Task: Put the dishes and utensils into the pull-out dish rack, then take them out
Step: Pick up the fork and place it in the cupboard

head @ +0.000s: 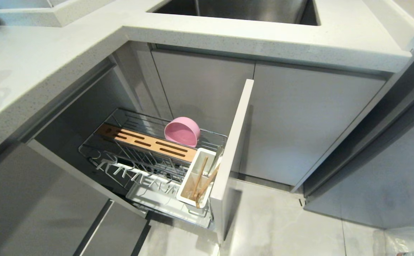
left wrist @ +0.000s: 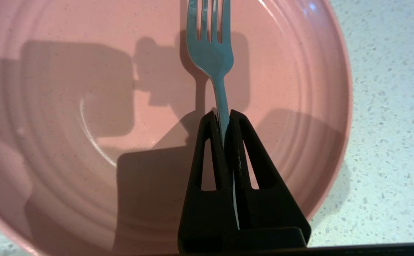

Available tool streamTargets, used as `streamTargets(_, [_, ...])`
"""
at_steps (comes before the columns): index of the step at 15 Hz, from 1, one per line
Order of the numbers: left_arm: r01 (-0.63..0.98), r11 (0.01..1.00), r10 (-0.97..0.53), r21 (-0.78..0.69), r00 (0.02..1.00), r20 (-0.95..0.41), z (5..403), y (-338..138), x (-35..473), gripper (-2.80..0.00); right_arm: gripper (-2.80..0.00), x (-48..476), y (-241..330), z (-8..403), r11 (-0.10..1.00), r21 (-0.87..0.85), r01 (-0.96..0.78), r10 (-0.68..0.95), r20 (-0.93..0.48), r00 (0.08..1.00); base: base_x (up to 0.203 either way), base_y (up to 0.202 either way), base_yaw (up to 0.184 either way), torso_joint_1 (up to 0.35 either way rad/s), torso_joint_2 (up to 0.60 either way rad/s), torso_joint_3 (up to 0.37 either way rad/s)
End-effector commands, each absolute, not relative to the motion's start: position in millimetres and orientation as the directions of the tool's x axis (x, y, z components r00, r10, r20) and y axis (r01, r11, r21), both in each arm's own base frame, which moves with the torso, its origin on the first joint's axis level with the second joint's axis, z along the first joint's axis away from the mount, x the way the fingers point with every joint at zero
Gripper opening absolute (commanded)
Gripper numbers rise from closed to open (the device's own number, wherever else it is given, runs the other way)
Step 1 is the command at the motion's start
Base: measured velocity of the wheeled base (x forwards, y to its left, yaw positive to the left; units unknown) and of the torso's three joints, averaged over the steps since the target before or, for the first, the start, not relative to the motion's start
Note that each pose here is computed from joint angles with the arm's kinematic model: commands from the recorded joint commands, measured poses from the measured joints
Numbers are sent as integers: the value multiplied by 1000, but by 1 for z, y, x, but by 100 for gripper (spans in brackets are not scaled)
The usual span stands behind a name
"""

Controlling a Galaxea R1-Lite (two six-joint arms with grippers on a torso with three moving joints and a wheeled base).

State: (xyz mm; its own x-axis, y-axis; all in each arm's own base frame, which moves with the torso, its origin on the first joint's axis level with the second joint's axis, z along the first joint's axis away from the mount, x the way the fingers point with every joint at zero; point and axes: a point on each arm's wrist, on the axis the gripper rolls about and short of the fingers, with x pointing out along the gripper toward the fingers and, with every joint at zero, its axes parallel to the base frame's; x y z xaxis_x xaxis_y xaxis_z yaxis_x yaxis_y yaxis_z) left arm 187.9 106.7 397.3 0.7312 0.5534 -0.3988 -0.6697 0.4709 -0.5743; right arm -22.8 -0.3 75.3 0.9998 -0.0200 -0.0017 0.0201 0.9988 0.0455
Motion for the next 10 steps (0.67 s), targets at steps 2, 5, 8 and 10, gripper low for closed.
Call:
streamTargets(2, [-655,474,567,-589,739,-365,405,100,174,-280,-280,-23,0,75,999,45,20,-20,-3,1000,0,0,0,0,0,0])
streamTargets(5, [-611,504,579,-610,764,-286,420,86,149,-280,-280,-23,0,75,999,45,20,-20,-3,1000,0,0,0,0,0,0])
streamTargets(8, [-490,642,533,-589,838,-116,442,62,120,-280,-280,-23,0,75,999,46,20,-20,-3,1000,0,0,0,0,0,0])
streamTargets(10, [-335,762,413,-555,911,17,457,42,102,-280,-280,-23,0,75,999,46,20,-20,-3,1000,0,0,0,0,0,0])
